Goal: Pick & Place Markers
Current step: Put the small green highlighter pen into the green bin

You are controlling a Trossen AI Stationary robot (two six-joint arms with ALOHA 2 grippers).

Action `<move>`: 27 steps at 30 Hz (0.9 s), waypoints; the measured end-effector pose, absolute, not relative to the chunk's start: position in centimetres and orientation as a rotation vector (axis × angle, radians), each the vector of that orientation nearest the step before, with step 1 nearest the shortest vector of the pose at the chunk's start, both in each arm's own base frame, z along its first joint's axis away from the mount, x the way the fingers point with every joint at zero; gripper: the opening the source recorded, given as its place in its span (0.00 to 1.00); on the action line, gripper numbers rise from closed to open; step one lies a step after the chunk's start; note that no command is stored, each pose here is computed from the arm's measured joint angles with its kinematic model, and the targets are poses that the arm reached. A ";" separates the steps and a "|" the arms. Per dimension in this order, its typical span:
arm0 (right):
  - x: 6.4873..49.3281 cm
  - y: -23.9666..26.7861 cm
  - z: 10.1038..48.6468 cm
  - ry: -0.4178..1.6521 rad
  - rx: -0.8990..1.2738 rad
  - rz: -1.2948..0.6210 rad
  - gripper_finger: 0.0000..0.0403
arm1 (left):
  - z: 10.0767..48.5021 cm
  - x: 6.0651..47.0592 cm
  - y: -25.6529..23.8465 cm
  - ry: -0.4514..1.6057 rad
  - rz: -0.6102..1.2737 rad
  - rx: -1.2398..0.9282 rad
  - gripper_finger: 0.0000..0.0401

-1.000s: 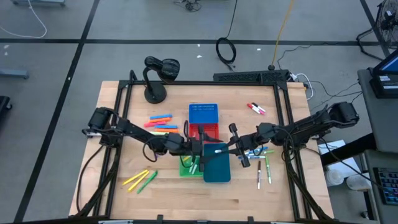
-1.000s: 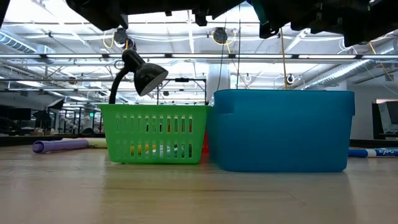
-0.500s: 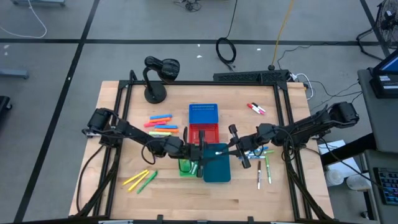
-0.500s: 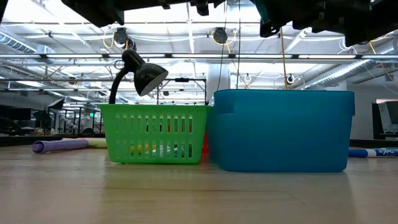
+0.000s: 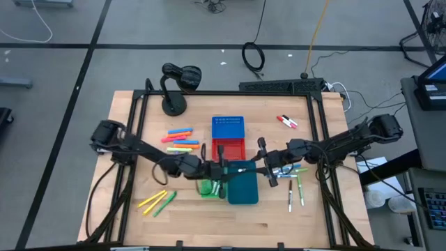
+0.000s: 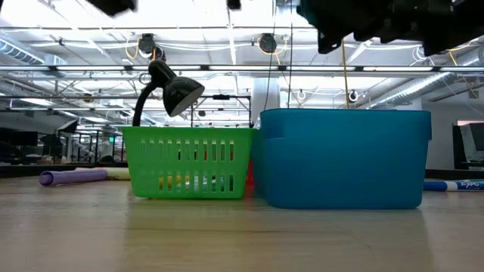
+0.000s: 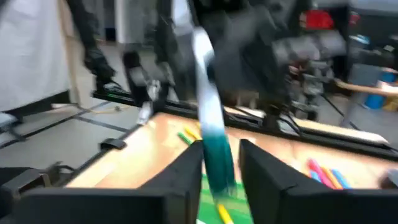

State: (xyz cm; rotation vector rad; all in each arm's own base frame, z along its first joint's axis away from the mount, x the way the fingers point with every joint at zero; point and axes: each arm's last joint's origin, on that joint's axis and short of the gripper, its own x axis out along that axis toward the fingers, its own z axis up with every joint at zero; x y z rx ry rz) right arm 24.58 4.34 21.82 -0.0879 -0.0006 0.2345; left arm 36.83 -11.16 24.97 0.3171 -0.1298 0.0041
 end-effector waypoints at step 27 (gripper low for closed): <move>19.1 2.3 25.4 0.089 -0.088 -0.123 0.48 | 19.3 31.7 -9.8 0.607 0.207 -0.462 0.09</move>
